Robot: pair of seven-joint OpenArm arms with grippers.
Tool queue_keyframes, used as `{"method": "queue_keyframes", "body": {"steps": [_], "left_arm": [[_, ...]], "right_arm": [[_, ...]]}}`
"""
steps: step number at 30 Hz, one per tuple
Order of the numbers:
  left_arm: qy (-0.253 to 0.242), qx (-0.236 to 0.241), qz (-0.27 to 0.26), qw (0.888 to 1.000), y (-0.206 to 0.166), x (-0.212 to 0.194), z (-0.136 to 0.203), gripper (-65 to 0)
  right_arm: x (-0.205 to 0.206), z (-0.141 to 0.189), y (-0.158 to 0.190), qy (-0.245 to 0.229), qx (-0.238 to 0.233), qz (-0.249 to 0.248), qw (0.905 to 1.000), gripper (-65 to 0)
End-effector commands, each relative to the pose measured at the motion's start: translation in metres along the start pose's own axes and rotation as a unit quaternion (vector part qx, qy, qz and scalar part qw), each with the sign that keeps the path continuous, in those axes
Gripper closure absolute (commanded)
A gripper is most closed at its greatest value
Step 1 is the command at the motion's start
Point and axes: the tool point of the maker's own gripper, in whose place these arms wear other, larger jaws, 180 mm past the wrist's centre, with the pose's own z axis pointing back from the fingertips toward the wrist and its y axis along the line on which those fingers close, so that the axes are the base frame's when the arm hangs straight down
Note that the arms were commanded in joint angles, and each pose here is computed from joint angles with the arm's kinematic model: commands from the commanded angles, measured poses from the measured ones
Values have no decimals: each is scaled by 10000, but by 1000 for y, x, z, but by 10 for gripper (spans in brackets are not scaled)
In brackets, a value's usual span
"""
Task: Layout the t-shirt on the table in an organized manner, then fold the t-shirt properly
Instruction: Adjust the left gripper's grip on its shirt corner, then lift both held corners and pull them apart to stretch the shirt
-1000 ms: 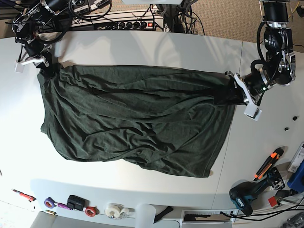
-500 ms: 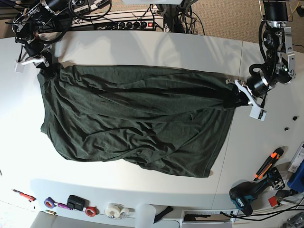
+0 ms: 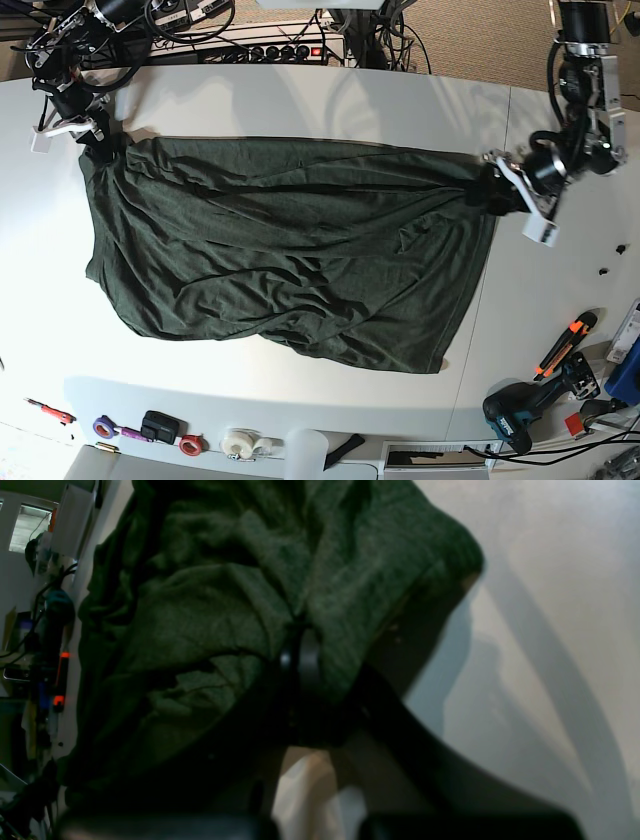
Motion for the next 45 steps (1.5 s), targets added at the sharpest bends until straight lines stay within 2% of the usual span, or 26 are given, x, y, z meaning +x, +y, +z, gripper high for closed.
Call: {"method": "queue_keyframes", "body": {"steps": [1,3,5,9,16,19,25,32,34,35,37,38,42,45], "left_arm": [[-295,101,-17,9995,8,20,9,-301],[-355,207,236,9989,17,23,18,-301],[-350,105,587,9976,19,24,26,-301],[-243,-91,812,9964,14,15,30,-301],[106,-116,1390,9902,18,-23,11,-301],[164,-322,1578,9868,10,-32,1,-301],[74,-868,1644,9825,-21,-30,-14,-301],[-72,-900,1472,9850,-22,-12,-20,-300],[-187,-799,1405,9867,-18,-7,-21,-258],[-200,-757,1369,9875,-16,-6,-21,-203],[-196,-753,1347,9878,-16,-5,-21,-33],[-158,-730,1330,9883,-16,-7,-21,0],[11,-760,1095,9911,-16,-14,-18,0],[-1,-767,1212,9897,-11,-16,-10,0]], "right_arm": [[4,2,1,0,24,39,10000,0],[3,3,0,9,14,39,10000,0],[3,3,1,10,15,38,10000,0],[3,2,1,7,16,38,10000,0],[3,2,1,5,17,40,10000,0],[3,2,1,5,16,38,10000,0],[3,2,1,5,16,38,10000,0],[3,2,1,5,16,38,10000,0],[3,2,1,7,17,40,10000,0],[3,2,1,9,16,38,10000,0],[1,3,1,71,25,36,10000,0],[-1,3,3,106,83,17,9999,0],[-9,7,15,265,478,80,9985,0],[-15,15,11,304,494,17,9983,0]]}}
